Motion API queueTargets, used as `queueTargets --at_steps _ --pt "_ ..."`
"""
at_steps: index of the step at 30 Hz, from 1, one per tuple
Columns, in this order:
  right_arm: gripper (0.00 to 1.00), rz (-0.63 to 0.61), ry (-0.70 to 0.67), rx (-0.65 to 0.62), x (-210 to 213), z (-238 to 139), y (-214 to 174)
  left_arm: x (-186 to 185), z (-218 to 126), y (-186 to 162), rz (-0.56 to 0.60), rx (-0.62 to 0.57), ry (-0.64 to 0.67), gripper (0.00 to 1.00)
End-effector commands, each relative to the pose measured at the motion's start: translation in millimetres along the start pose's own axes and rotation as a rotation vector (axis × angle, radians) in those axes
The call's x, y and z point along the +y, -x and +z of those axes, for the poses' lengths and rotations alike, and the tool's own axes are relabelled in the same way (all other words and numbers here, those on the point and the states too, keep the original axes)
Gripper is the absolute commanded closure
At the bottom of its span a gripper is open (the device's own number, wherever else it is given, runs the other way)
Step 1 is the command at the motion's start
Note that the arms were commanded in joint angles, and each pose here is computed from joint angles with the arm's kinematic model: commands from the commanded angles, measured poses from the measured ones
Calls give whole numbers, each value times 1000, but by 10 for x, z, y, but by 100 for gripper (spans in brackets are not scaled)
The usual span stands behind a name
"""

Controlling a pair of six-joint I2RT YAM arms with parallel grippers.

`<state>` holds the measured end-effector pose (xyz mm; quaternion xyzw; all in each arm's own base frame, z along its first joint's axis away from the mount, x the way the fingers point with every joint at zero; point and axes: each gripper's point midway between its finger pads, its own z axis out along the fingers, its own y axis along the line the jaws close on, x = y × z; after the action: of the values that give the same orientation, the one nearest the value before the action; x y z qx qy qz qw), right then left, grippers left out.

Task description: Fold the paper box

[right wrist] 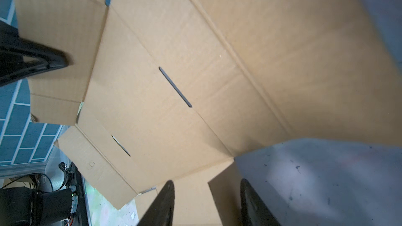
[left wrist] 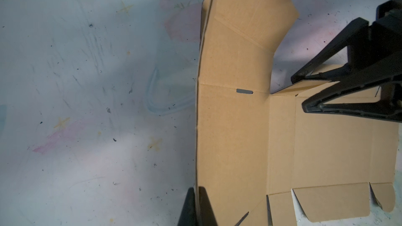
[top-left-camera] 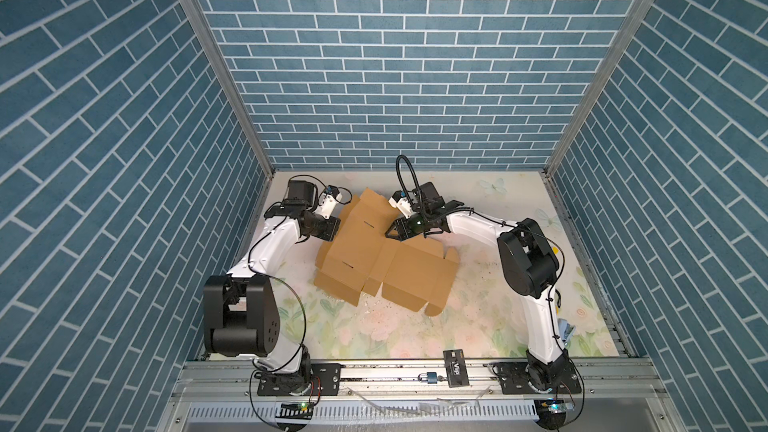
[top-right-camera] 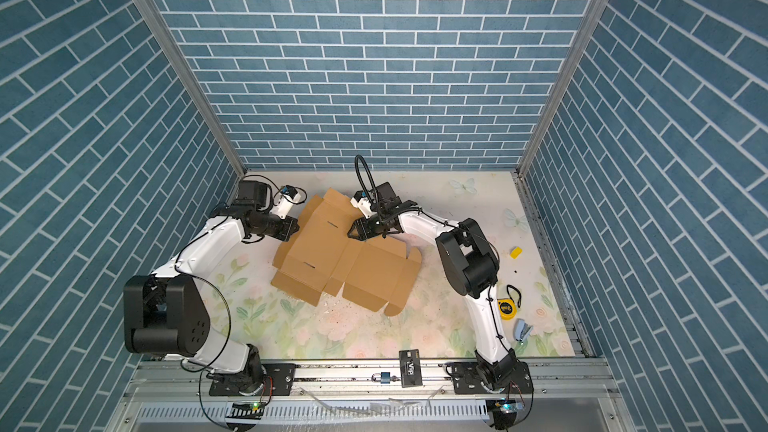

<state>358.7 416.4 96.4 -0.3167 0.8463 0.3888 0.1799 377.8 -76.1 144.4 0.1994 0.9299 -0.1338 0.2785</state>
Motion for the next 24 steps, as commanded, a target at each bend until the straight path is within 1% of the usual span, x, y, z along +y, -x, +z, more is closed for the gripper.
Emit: queueTargets --at_steps 1,4,8,12,15,19,24 --pt "51 -16 35 -53 213 -124 94 -49 -31 26 17 -5 -5 100" --pt "52 21 33 -24 219 -95 41 -59 -89 72 12 -13 -3 100" --pt "51 -14 49 -37 311 -101 7 -43 -87 92 16 -21 5 100" --pt "51 21 35 -11 272 -50 -48 -57 -114 81 14 -20 3 100" --pt "51 2 52 -22 301 -7 -83 -46 -82 46 20 -19 8 100" --pt "52 23 37 5 265 44 -129 -50 -112 69 19 -17 8 100" --pt "53 -3 28 6 247 46 -167 -20 -104 47 28 -16 28 100"
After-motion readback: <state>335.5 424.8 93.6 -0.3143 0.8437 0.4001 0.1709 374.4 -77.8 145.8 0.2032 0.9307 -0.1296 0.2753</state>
